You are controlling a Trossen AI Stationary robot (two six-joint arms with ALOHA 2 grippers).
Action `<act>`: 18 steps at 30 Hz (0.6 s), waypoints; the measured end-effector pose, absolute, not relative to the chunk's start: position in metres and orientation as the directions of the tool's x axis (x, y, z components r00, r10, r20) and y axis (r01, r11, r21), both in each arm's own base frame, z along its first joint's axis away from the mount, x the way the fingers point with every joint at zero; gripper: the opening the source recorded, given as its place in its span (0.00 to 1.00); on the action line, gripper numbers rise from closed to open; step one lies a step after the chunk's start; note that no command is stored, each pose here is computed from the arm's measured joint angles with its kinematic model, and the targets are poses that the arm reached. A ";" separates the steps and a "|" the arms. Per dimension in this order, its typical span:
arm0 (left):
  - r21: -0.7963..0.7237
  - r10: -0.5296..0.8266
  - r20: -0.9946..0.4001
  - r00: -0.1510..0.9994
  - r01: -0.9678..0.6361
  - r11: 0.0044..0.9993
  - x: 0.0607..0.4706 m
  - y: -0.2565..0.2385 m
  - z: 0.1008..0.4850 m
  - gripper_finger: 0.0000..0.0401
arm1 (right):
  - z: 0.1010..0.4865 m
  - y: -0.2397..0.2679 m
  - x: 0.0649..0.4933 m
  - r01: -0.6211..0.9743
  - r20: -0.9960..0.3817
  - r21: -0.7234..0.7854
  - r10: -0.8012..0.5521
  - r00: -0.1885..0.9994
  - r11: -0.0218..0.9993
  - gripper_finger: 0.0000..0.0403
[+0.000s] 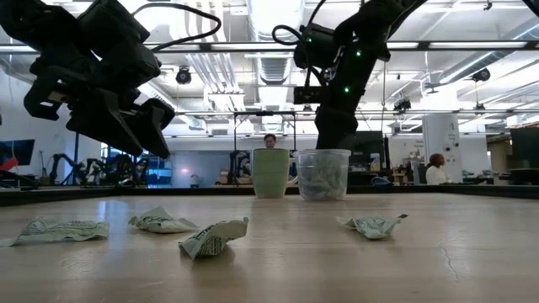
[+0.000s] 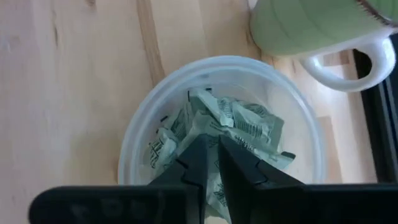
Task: Pick and place Stevia / Truvia into bins
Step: Put the stevia packet into the transparent container
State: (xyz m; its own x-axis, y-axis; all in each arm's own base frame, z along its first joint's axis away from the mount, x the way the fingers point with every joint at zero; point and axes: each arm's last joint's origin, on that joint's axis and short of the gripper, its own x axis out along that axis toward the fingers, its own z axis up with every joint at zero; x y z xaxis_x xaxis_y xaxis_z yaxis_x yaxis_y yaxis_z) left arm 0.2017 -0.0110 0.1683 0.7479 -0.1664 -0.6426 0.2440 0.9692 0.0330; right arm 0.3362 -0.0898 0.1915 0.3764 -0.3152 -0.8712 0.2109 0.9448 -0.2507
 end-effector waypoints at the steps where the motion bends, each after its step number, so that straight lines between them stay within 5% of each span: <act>1: 0.033 -0.166 -0.643 0.748 0.244 0.969 0.202 -0.011 0.168 0.54 | 0.191 -0.091 0.336 0.209 -0.875 -0.236 -0.301 0.379 0.949 0.06; 18: 0.032 -0.166 -0.643 0.747 0.244 0.969 0.201 -0.011 0.168 0.54 | 0.178 -0.106 0.325 0.214 -0.898 -0.102 -0.182 0.400 0.972 0.02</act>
State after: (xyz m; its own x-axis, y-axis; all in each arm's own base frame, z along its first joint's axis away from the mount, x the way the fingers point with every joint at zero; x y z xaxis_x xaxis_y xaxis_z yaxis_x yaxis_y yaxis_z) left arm 0.2015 -0.0110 0.1680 0.7472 -0.1664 -0.6434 0.2437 0.9693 0.0323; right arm 0.3249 -0.1063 0.1776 0.4001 -0.1824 -0.8981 0.2139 0.9715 -0.1020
